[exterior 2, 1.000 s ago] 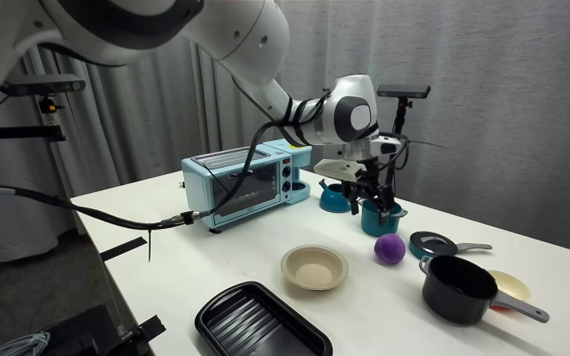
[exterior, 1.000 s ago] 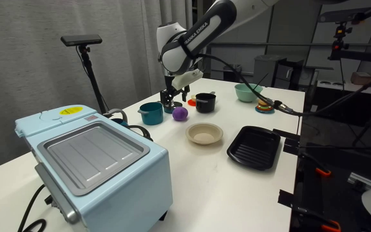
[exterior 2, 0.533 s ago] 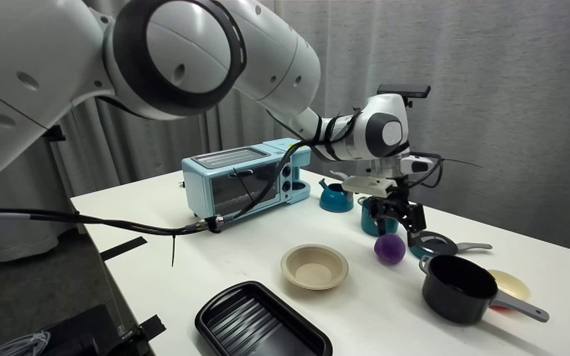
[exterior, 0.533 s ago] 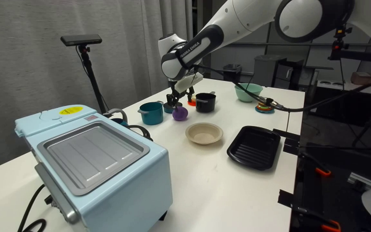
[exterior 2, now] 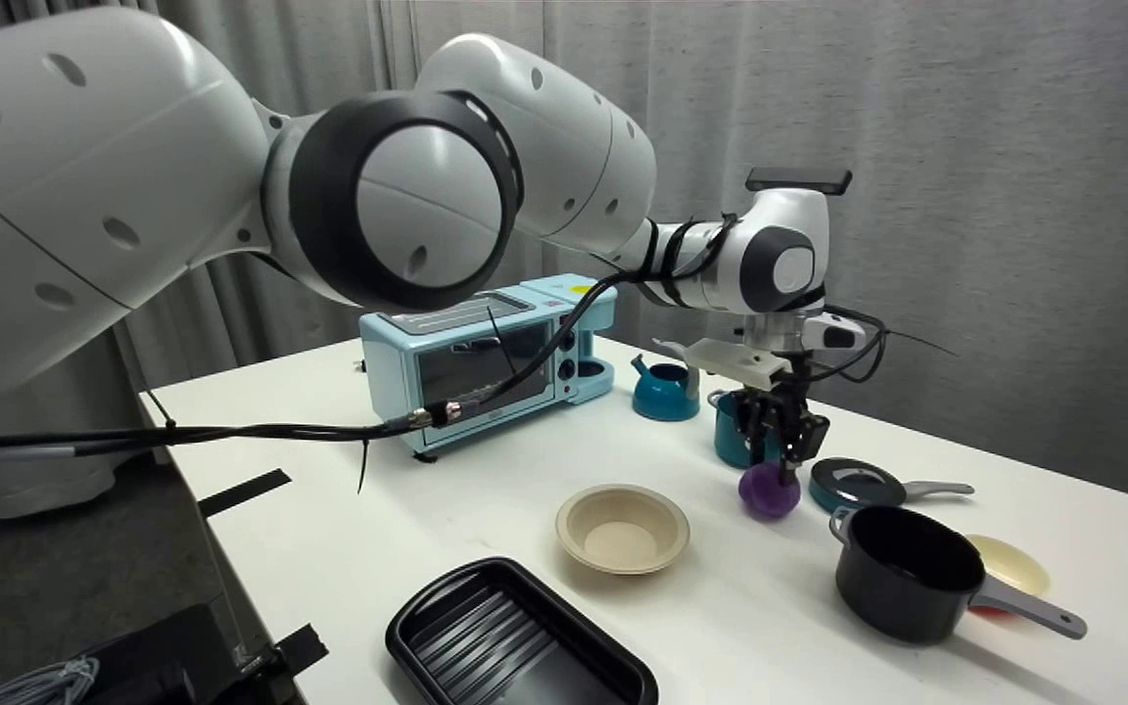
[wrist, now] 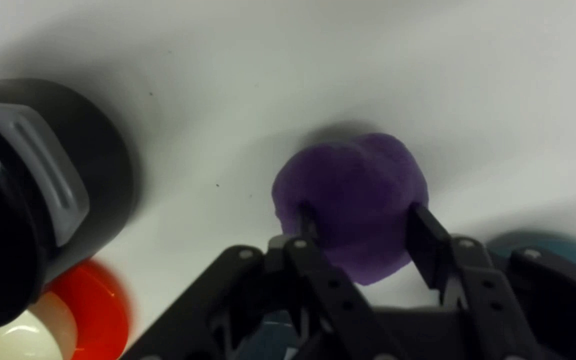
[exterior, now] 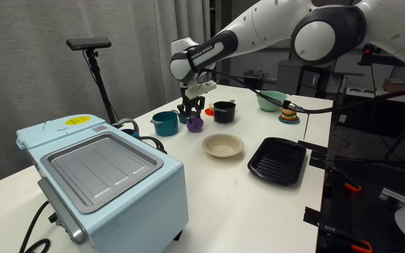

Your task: Move an object

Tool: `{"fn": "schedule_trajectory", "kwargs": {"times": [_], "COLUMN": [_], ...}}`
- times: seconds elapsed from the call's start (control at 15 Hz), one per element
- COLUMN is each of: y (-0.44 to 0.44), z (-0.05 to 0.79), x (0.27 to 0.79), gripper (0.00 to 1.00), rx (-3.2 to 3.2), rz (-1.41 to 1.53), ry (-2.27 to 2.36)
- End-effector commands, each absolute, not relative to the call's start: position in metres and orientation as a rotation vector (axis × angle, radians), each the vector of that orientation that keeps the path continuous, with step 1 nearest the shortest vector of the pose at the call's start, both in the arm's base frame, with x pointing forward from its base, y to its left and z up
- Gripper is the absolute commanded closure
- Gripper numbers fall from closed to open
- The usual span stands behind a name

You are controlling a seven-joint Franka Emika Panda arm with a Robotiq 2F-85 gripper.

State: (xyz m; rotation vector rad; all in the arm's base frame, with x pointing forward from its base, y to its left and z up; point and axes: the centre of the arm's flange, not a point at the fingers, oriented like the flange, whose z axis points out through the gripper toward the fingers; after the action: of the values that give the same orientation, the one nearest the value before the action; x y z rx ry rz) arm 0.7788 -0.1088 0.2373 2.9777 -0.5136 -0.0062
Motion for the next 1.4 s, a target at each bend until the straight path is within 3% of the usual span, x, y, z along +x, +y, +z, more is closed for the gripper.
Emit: {"fn": "schedule_trajectory", "kwargs": {"times": [0.0, 0.13, 0.27, 0.73, 0.8, 1.07, 1.33], "y": [-0.115, -0.115, -0.117, -0.122, -0.101, -0.111, -0.097], "z": [0.236, 0.235, 0.236, 0.234, 0.286, 0.362, 0.403], "x": [0.814, 0.815, 0.815, 0.815, 0.795, 0.791, 0.76], "gripper": [0.81, 0.95, 1.0, 0.98, 0.98, 0.98, 0.98], "rx": [3.072, 3.093, 3.086, 3.089, 3.098, 3.134, 3.165], "rz": [-0.049, -0.065, -0.101, -0.118, -0.089, 0.004, -0.033], "ry": [-0.53, -0.541, -0.538, -0.33, -0.3, -0.168, -0.06]}}
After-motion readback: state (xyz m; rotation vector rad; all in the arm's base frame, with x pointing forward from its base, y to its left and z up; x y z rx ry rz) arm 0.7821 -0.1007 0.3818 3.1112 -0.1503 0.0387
